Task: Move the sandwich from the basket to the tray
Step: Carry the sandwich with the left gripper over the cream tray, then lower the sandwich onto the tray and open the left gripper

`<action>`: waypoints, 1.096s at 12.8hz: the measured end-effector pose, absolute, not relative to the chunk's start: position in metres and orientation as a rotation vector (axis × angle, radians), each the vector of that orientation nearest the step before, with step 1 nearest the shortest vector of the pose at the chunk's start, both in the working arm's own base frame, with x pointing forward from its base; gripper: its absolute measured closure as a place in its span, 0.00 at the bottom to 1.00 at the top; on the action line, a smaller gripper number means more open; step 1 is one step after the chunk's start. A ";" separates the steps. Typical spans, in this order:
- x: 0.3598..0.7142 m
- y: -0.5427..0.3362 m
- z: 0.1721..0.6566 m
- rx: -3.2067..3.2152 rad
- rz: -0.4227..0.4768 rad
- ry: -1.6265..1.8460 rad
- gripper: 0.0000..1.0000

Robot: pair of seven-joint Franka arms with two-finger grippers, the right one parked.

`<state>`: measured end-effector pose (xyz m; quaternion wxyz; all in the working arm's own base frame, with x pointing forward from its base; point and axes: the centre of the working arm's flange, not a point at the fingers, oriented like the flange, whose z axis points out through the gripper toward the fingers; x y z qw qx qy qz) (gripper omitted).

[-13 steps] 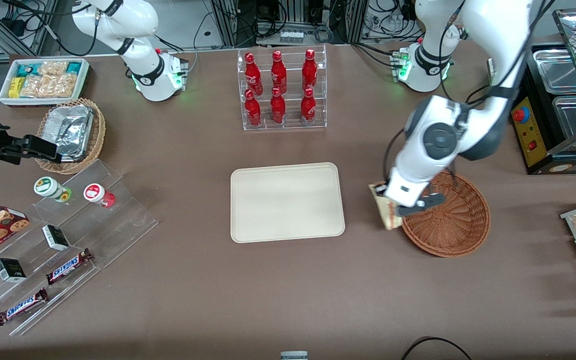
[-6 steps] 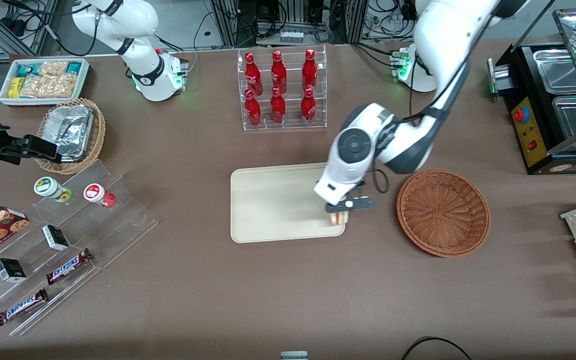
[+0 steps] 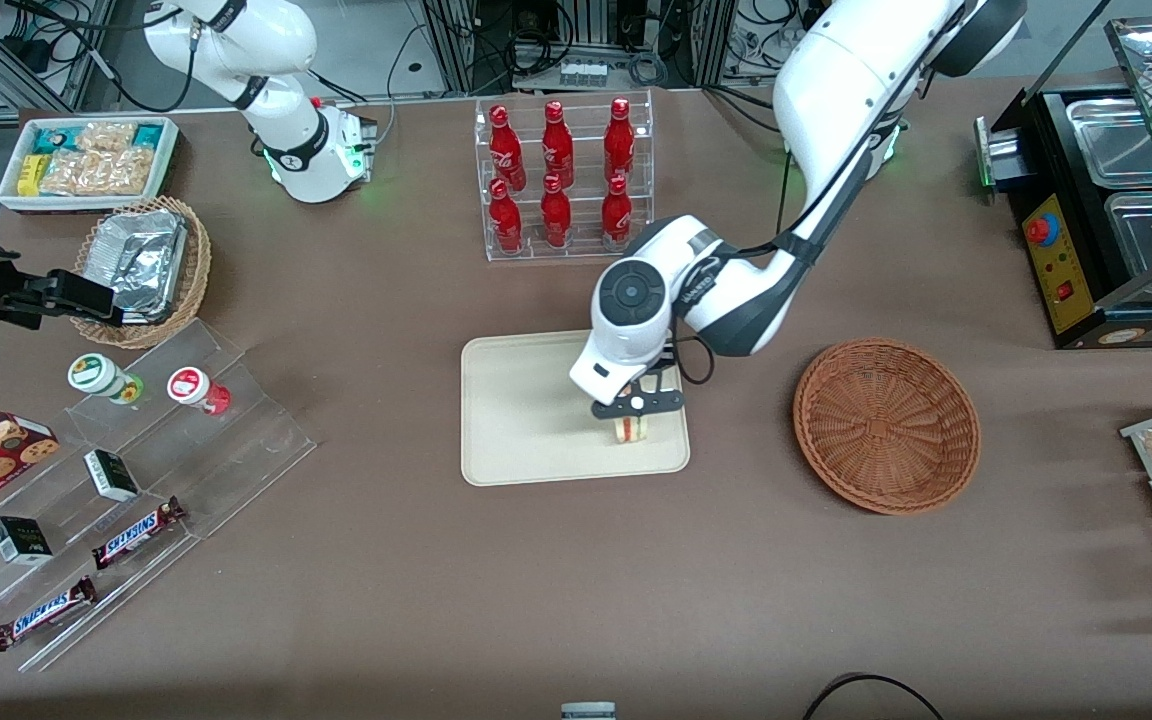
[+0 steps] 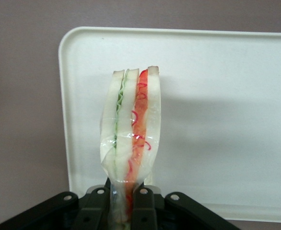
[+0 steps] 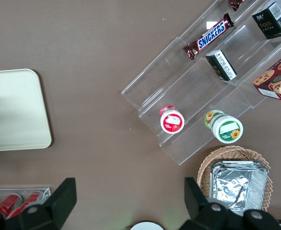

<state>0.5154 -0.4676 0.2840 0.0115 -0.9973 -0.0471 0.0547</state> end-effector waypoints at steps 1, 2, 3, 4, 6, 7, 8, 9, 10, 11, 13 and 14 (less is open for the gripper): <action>0.515 -0.475 0.283 -3.116 0.169 -0.144 0.85; 0.516 -0.480 0.281 -3.121 0.168 -0.148 0.85; 0.517 -0.486 0.278 -3.128 0.169 -0.151 0.85; 0.519 -0.492 0.275 -3.134 0.168 -0.151 0.85; 0.522 -0.500 0.264 -3.131 0.156 -0.164 0.85; 0.523 -0.504 0.258 -3.126 0.146 -0.162 0.85; 0.521 -0.511 0.254 -3.125 0.136 -0.156 0.85; 0.518 -0.517 0.252 -3.126 0.131 -0.151 0.85; 0.516 -0.522 0.252 -3.127 0.128 -0.150 0.85; 0.515 -0.524 0.253 -3.129 0.123 -0.151 0.85; 0.515 -0.524 0.253 -3.127 0.120 -0.169 0.85; 0.515 -0.524 0.253 -3.126 0.119 -0.179 0.85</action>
